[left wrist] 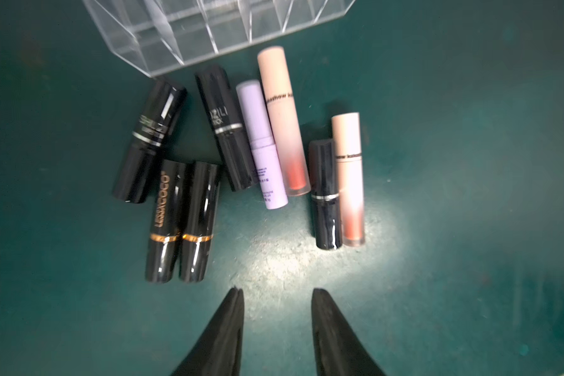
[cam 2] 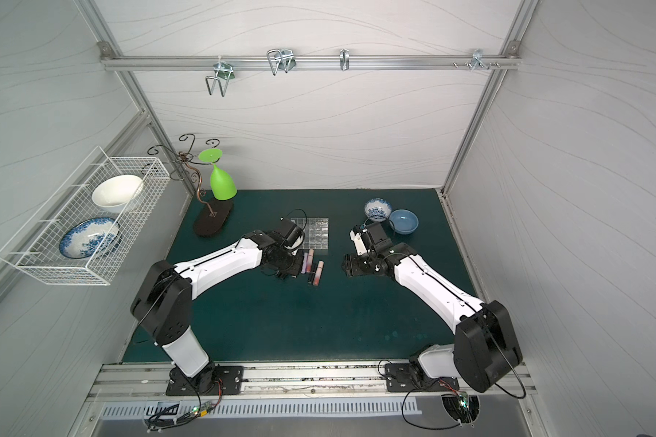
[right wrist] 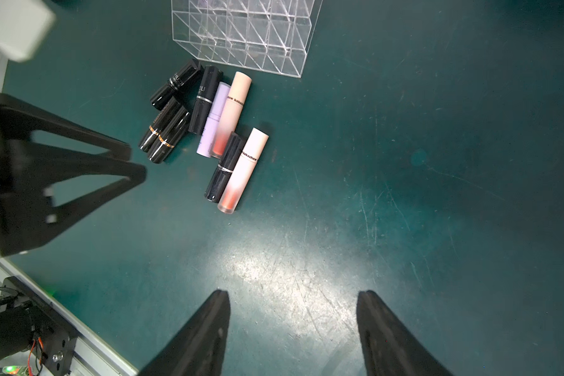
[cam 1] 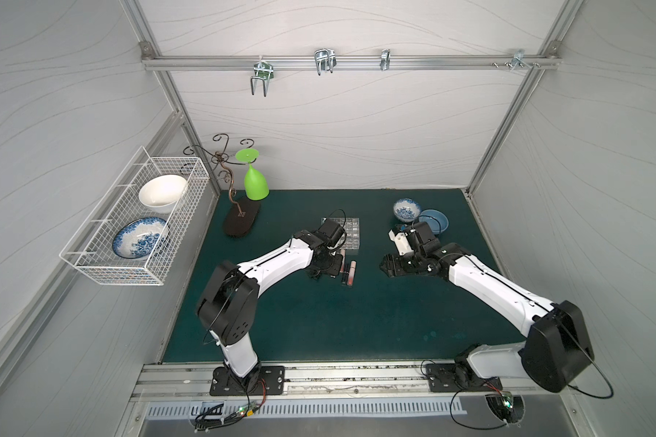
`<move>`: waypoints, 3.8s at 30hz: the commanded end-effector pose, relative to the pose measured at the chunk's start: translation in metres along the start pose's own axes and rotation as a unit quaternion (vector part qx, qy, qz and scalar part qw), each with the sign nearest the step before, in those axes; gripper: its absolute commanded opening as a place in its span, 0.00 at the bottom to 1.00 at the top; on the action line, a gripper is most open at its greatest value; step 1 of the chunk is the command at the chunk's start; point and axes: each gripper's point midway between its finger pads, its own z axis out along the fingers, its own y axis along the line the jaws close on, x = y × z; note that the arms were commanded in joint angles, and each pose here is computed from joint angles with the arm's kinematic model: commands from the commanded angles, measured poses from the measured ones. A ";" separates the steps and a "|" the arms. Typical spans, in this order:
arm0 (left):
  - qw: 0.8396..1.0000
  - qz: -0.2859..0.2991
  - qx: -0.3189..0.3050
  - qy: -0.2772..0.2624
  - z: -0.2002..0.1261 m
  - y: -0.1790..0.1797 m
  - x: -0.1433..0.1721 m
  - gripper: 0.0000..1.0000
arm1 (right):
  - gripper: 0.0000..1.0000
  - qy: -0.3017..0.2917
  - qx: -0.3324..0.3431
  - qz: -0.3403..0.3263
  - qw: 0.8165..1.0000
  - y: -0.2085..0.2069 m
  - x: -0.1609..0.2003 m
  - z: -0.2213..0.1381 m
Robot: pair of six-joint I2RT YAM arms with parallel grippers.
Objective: Arrange the lipsticks in the organizer
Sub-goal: Pick up the lipstick at the center of the board.
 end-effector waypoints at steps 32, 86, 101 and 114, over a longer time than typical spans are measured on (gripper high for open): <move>0.999 -0.020 -0.012 0.046 0.049 -0.006 -0.026 0.32 | 0.63 0.010 -0.038 -0.003 0.999 0.008 0.002 0.008; 0.997 -0.039 -0.032 0.066 0.061 0.010 -0.029 0.33 | 0.62 0.021 -0.044 -0.002 0.999 0.009 0.005 0.015; 0.996 -0.039 -0.029 0.074 0.066 0.009 -0.027 0.25 | 0.81 0.112 0.017 0.009 0.993 -0.011 0.053 0.027; 0.998 -0.039 0.000 0.043 0.042 0.000 -0.029 0.13 | 0.94 0.176 -0.011 0.017 0.984 -0.001 0.066 0.070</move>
